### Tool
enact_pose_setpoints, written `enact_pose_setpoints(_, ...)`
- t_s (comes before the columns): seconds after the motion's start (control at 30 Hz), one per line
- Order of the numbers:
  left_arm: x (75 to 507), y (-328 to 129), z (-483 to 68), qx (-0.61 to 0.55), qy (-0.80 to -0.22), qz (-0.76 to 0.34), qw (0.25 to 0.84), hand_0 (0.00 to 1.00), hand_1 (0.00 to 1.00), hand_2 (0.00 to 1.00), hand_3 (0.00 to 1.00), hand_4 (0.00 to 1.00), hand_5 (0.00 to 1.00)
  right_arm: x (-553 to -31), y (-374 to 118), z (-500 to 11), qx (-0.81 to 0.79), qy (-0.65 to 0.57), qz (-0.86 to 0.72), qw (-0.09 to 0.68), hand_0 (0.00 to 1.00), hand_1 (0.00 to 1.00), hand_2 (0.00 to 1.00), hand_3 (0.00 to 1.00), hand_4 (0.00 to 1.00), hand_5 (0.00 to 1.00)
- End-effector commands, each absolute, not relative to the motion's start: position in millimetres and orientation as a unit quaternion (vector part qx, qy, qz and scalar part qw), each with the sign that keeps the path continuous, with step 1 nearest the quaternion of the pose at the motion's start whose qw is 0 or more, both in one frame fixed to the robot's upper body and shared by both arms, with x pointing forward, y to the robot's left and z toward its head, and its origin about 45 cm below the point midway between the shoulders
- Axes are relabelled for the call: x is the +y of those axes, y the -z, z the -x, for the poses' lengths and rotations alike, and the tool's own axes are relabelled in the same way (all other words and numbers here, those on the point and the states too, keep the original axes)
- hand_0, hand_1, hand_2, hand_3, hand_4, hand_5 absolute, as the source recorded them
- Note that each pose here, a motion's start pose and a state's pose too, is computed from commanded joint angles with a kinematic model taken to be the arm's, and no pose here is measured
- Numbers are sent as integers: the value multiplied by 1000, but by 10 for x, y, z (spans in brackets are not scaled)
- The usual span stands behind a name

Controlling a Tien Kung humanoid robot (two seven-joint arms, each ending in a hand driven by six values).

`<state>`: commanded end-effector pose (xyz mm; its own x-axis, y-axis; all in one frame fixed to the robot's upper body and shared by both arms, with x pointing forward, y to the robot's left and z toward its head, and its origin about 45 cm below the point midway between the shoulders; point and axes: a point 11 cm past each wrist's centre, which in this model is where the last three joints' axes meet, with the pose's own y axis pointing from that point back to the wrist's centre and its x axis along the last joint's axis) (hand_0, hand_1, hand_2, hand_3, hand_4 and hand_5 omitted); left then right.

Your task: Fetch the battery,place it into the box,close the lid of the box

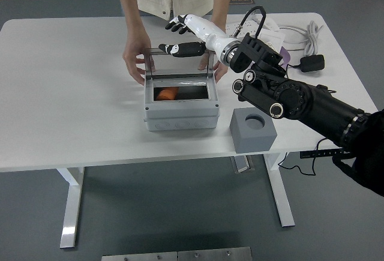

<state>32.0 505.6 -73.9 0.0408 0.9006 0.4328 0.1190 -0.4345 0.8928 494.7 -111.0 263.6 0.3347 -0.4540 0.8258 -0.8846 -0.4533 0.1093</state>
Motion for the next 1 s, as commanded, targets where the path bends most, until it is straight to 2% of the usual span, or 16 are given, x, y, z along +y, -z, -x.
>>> enact_pose_setpoints(0.4, 5041, 746, -340, 401, -562, -632, 350, 573, 587, 504, 555, 523, 2, -1098, -2381, -4851, -423, -367, -772, 300, 847, 791, 789, 800, 848, 577)
enact_pose_setpoints(0.87, 5023, 763, -255, 409, -561, -631, 346, 573, 587, 504, 555, 523, 2, -1008, -2372, -4683, -377, -405, -769, 319, 843, 790, 788, 798, 837, 563)
enact_pose_setpoints(0.9, 5024, 764, -251, 409, -561, -631, 346, 573, 587, 504, 555, 523, 2, -1000, -2364, -4661, -372, -408, -769, 321, 843, 787, 787, 795, 861, 603)
enact_pose_setpoints(1.0, 5027, 764, -235, 411, -562, -630, 345, 573, 587, 504, 555, 523, 2, -979, -2330, -4594, -356, -417, -769, 328, 843, 787, 787, 795, 861, 603)
